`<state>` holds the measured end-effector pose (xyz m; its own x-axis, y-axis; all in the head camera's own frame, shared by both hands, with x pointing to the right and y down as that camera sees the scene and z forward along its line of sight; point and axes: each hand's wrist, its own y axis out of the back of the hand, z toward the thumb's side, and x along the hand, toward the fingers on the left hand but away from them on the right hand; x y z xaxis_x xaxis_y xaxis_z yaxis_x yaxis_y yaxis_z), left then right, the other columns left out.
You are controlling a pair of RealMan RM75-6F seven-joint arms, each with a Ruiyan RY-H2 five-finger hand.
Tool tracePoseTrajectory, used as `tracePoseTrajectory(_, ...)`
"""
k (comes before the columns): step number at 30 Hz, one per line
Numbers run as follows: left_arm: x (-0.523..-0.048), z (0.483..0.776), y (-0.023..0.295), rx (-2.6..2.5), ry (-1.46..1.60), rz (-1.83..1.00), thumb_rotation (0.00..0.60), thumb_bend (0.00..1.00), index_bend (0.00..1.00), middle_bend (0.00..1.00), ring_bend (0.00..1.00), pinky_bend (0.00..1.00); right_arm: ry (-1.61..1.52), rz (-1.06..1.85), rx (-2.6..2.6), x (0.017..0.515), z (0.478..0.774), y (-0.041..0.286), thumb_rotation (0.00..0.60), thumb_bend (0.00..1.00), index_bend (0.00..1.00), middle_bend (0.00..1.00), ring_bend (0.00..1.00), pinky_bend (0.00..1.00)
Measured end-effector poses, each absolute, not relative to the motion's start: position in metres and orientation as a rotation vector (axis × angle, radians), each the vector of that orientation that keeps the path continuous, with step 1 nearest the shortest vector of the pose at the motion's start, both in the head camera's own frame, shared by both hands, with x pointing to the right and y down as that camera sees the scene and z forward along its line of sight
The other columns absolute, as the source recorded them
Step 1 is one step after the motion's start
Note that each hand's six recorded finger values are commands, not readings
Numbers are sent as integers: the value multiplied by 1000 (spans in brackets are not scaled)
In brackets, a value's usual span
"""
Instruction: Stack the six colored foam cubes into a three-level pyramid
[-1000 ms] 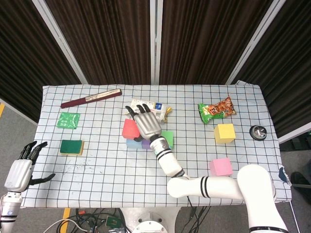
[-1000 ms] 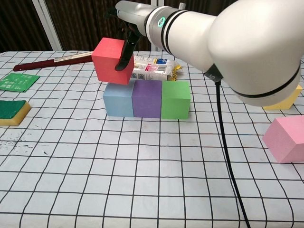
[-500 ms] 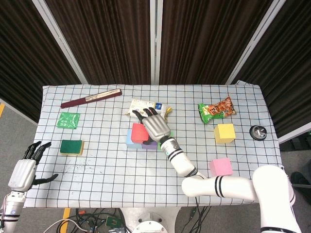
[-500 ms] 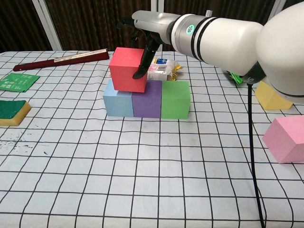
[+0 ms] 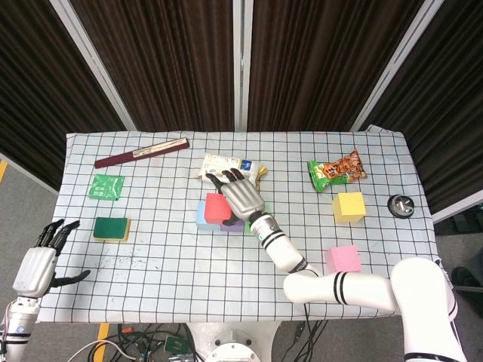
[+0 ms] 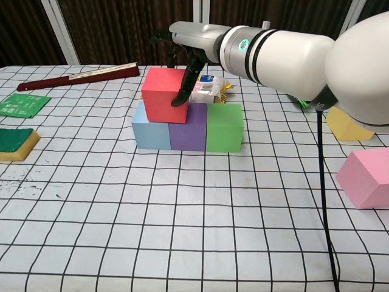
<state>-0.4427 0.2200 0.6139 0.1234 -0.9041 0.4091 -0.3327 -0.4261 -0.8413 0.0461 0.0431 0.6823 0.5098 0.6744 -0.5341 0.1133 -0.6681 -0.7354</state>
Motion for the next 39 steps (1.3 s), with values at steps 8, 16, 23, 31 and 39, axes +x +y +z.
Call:
tracePoseTrajectory(8,-442,616,221,-1842,1187,-1299,600,0,100,145,15,60,-642,1121,-2127,45,683,41,600,96,0,474,66,0)
tracePoseTrajectory(16,-443,616,222,-1844,1186,-1304,600,0,100,145,16,60,-630,1118,-2133,46,686,39,600,95,0,474,67,0)
tracePoseTrajectory(23,-443,618,222,-1847,1185,-1305,600,0,100,145,15,60,-615,1106,-2133,44,688,41,600,95,0,473,66,0)
tracePoseTrajectory(31,-443,617,221,-1844,1188,-1303,600,0,100,145,16,61,-605,1101,-2125,45,689,42,600,96,0,473,67,0)
tracePoseTrajectory(39,-443,618,222,-1846,1190,-1307,600,0,100,145,15,61,-603,1111,-2130,45,693,42,600,95,0,441,66,0)
